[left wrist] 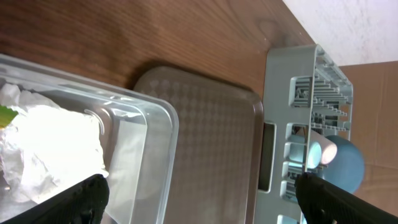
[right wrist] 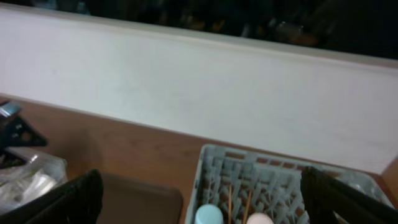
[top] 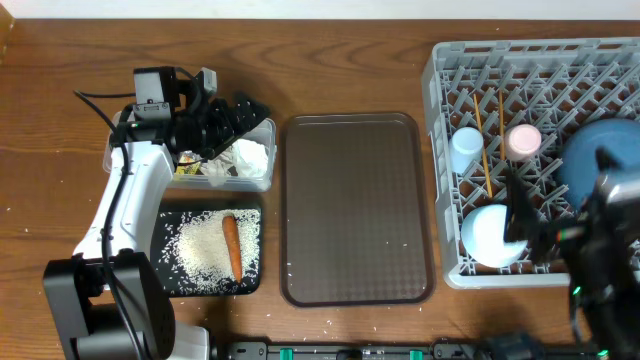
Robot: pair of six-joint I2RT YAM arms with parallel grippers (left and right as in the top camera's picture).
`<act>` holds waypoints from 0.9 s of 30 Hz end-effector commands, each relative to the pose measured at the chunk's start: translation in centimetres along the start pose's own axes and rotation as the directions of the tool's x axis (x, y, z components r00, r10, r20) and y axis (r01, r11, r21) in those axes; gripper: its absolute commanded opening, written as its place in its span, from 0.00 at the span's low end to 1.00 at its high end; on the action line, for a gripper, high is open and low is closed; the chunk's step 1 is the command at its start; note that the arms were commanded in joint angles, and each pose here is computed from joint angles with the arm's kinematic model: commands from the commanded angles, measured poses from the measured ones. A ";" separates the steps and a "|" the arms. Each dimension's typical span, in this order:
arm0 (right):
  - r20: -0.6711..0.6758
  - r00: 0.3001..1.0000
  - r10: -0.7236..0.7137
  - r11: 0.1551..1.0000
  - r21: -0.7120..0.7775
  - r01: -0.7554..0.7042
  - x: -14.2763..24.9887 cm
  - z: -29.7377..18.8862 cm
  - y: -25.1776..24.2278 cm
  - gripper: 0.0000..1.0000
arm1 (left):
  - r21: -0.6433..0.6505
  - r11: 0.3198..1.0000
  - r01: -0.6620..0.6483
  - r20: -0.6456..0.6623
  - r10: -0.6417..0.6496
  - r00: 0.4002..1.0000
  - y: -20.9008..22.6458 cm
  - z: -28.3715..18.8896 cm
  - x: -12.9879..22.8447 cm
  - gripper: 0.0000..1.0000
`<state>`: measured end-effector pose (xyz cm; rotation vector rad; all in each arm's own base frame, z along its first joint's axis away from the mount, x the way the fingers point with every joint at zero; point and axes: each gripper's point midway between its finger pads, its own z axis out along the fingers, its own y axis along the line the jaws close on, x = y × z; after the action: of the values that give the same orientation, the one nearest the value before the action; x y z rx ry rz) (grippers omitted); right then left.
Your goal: Sort waste into correct bins and load items into the dishwasher rack
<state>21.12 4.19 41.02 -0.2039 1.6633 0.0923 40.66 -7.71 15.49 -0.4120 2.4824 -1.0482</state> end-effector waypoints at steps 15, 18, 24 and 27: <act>0.294 0.935 0.199 0.970 0.076 -0.230 16.3 3.5 -1.9 0.99 | 0.013 1.000 0.006 0.002 -0.006 1.000 -0.3 -0.3 -0.2 0.98; 0.278 0.939 0.203 0.969 0.080 -0.233 17.8 4.1 -1.9 0.99 | 0.013 1.000 0.006 0.002 -0.006 1.000 -0.3 -0.3 -0.2 0.98; 0.168 0.963 0.211 0.961 0.144 -0.236 22.4 5.2 -2.8 0.99 | 0.013 1.000 0.006 0.002 -0.006 1.000 -0.3 -0.3 -0.2 0.98; 0.070 0.972 0.226 0.953 0.188 -0.236 25.0 5.3 -3.3 0.99 | 0.013 1.000 0.006 0.002 -0.006 1.000 -0.3 -0.3 -0.2 0.98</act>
<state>24.65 0.62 17.10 0.1056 1.5951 0.1218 40.64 -7.71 15.50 -0.4263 2.4831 -1.0531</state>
